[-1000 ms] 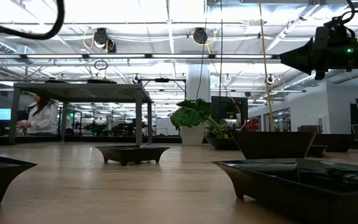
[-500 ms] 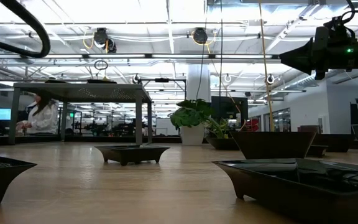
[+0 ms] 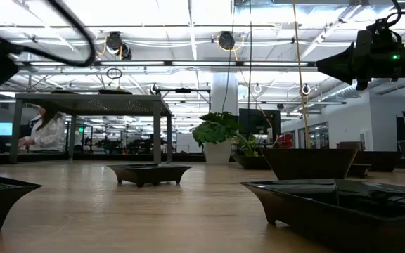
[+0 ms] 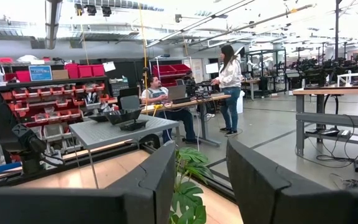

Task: Pick & Place Mini shaped plates
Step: Stack the black leaf plate on top of the black leaf plate on the shelf

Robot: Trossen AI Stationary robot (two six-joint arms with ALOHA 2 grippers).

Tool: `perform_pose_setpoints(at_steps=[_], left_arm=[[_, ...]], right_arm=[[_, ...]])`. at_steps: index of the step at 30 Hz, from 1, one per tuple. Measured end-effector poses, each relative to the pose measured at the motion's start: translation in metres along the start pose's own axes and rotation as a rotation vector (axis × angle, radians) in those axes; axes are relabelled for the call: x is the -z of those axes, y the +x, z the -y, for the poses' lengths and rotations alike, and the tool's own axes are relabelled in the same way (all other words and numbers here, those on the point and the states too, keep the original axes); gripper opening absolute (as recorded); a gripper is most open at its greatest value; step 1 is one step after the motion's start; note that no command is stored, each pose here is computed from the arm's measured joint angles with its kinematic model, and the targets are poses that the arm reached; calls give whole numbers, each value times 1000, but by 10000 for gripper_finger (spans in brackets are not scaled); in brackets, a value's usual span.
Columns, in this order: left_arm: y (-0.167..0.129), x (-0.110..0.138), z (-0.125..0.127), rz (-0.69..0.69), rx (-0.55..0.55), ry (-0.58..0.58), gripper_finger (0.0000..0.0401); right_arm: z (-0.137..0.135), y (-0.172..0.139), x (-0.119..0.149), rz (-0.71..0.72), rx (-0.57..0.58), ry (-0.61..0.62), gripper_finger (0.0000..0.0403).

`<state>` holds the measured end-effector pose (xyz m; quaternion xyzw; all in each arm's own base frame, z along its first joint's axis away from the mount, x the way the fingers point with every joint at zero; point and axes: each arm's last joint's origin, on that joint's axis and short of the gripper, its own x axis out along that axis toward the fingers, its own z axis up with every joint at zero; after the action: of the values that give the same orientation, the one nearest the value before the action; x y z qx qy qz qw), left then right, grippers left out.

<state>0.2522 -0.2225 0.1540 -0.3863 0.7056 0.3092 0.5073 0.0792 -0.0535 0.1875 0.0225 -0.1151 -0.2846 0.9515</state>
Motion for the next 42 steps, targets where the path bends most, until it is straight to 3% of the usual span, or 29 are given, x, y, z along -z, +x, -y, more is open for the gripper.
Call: perform_pose_setpoints(at_steps=[4,8,15,20,25,29,36,42], left_arm=[[-24,-5,-7,59,57,3,5],[-58,-10,-21,210,130,4,9],[-118,-33,-62,632,160,55,9],[-151,-59,-92,950,1,176,5],[-181,-91,-122,1164,-212,167,9],[-201,-117,-152,1176,-340,97,5],[-221,-153,-206,1066,-486,-54,5],[-223,-179,-241,893,-496,-167,14]], right_arm=[[0,0,0,0,0,0,130],[0,0,0,0,0,0,130],[0,0,0,0,0,0,130],[0,0,0,0,0,0,130],[0,0,0,0,0,0,130],[0,0,0,0,0,0,130],[0,0,0,0,0,0,130],[0,0,0,0,0,0,130]])
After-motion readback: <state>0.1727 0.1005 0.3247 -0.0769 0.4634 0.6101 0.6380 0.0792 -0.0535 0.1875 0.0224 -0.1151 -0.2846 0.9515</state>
